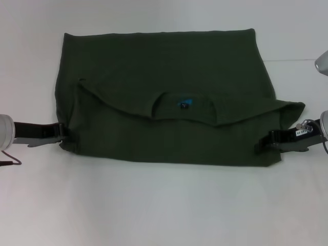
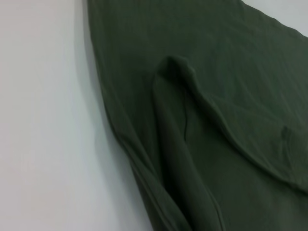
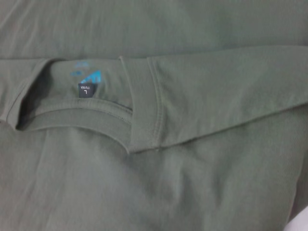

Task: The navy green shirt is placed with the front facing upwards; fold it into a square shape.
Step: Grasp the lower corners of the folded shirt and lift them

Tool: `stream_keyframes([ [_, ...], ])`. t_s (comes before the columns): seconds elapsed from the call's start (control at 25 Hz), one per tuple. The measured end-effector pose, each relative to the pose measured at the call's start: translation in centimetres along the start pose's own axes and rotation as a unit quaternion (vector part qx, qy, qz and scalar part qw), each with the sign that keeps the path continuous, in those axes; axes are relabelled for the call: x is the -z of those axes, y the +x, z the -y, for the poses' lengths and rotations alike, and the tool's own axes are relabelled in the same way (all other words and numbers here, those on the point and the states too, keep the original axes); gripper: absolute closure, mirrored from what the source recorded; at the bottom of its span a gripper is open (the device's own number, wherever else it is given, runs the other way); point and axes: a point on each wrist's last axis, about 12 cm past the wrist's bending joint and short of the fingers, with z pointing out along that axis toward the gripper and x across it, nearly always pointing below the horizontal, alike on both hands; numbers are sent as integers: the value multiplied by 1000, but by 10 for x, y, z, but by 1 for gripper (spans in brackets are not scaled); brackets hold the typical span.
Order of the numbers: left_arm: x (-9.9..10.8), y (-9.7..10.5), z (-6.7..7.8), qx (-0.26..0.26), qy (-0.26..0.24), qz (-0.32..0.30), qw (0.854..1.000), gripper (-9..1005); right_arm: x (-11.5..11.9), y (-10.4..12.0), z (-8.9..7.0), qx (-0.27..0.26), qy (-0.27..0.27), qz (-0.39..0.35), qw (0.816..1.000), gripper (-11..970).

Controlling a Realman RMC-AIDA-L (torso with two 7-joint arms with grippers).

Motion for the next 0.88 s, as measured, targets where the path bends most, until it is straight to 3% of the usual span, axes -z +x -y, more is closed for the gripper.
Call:
stream_keyframes([
  [0.04, 0, 1, 0, 0, 2, -2, 1000, 946, 1, -1, 0, 2, 0, 0, 1000, 642],
  [0.32, 9, 3, -2, 1, 16, -5, 1000, 947, 11, -4, 0, 11, -4, -3, 1000, 806],
  [0.64, 30, 15, -3, 5, 59, -44, 997, 946, 27, 3, -7, 36, -39, -61, 997, 832],
  [0.88, 57, 41, -5, 27, 121, -111, 986, 947, 35, 18, -9, 53, -67, -128, 988, 834],
])
